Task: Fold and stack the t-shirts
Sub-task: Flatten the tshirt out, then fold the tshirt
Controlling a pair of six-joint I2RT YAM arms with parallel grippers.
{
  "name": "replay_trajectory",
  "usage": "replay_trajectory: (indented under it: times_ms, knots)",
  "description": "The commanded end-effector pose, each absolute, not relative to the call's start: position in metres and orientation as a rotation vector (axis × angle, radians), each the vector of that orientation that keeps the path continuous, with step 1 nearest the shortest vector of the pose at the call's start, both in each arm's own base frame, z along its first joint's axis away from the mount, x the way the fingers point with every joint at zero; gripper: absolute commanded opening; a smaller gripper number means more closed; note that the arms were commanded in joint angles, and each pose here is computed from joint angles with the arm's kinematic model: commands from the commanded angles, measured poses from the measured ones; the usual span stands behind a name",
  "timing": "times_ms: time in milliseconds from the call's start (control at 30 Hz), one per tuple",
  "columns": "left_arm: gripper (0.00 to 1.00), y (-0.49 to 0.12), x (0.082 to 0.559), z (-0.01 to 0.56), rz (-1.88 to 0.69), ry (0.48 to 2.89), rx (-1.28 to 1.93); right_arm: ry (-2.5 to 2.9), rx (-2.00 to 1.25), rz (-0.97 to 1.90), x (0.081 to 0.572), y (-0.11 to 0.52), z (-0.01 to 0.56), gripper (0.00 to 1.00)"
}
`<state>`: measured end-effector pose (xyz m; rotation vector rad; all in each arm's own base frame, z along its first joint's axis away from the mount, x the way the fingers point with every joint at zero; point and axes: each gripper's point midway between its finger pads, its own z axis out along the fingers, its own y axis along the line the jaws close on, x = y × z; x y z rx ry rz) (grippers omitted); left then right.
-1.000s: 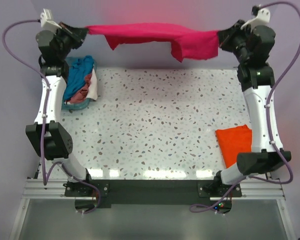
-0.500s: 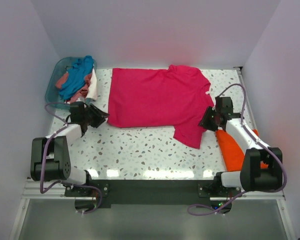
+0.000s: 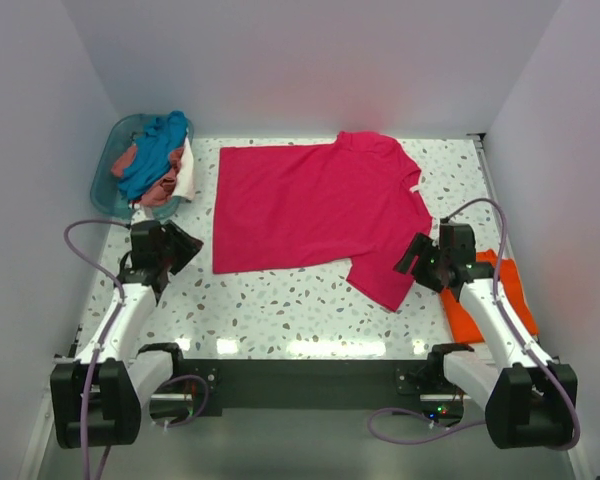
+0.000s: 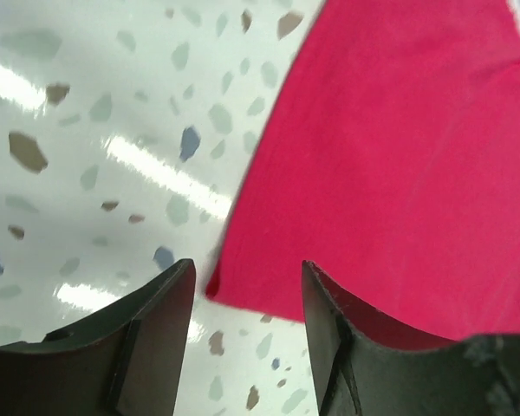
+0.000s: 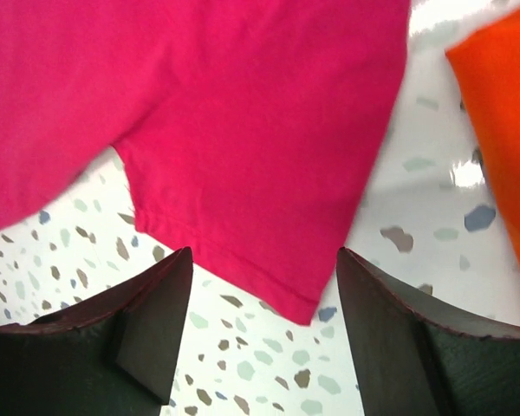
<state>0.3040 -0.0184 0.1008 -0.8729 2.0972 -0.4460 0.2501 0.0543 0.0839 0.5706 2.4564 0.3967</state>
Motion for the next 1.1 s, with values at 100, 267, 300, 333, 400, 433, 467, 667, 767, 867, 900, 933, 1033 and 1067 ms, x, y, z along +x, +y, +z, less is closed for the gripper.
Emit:
replay_trajectory:
  times_ms: [100, 267, 300, 333, 400, 433, 467, 667, 767, 867, 900, 933, 1033, 1067]
  knots:
    - [0.53, -0.038, 0.267, 0.053, -0.382, 2.257, -0.882, 2.51, 0.656, 0.427, 0.225, 0.06, 0.066, 0.66]
    - [0.53, -0.051, 0.265, 0.04, -0.387, 2.286, -0.87, 2.534, 0.669, 0.438, 0.218, 0.066, 0.052, 0.62]
    - [0.53, -0.052, 0.266, 0.038, -0.386, 2.291, -0.872, 2.545, 0.667, 0.44, 0.215, 0.068, 0.048, 0.61]
    - [0.53, -0.052, 0.267, 0.037, -0.386, 2.287, -0.874, 2.545, 0.672, 0.444, 0.215, 0.07, 0.047, 0.61]
    - [0.53, -0.052, 0.268, 0.033, -0.376, 2.301, -0.877, 2.554, 0.661, 0.424, 0.213, 0.073, 0.042, 0.61]
    - [0.53, -0.052, 0.269, 0.033, -0.378, 2.299, -0.875, 2.558, 0.666, 0.419, 0.212, 0.075, 0.04, 0.6]
    - [0.52, -0.053, 0.269, 0.031, -0.378, 2.302, -0.876, 2.556, 0.661, 0.415, 0.213, 0.077, 0.039, 0.61]
    - [0.47, -0.054, 0.27, 0.021, -0.365, 2.327, -0.876, 2.604, 0.642, 0.37, 0.205, 0.085, 0.024, 0.57]
    - [0.46, -0.054, 0.269, 0.017, -0.35, 2.341, -0.872, 2.628, 0.651, 0.318, 0.197, 0.079, 0.019, 0.56]
    - [0.46, -0.053, 0.27, 0.016, -0.342, 2.345, -0.863, 2.627, 0.662, 0.304, 0.19, 0.075, 0.023, 0.56]
    - [0.46, -0.053, 0.269, 0.015, -0.34, 2.348, -0.864, 2.618, 0.665, 0.29, 0.19, 0.073, 0.023, 0.56]
    - [0.46, -0.053, 0.269, 0.015, -0.334, 2.349, -0.858, 2.606, 0.669, 0.296, 0.19, 0.073, 0.025, 0.57]
    - [0.46, -0.053, 0.27, 0.014, -0.331, 2.354, -0.851, 2.621, 0.679, 0.287, 0.185, 0.072, 0.024, 0.57]
    - [0.46, -0.053, 0.27, 0.013, -0.329, 2.358, -0.849, 2.637, 0.677, 0.275, 0.182, 0.071, 0.024, 0.57]
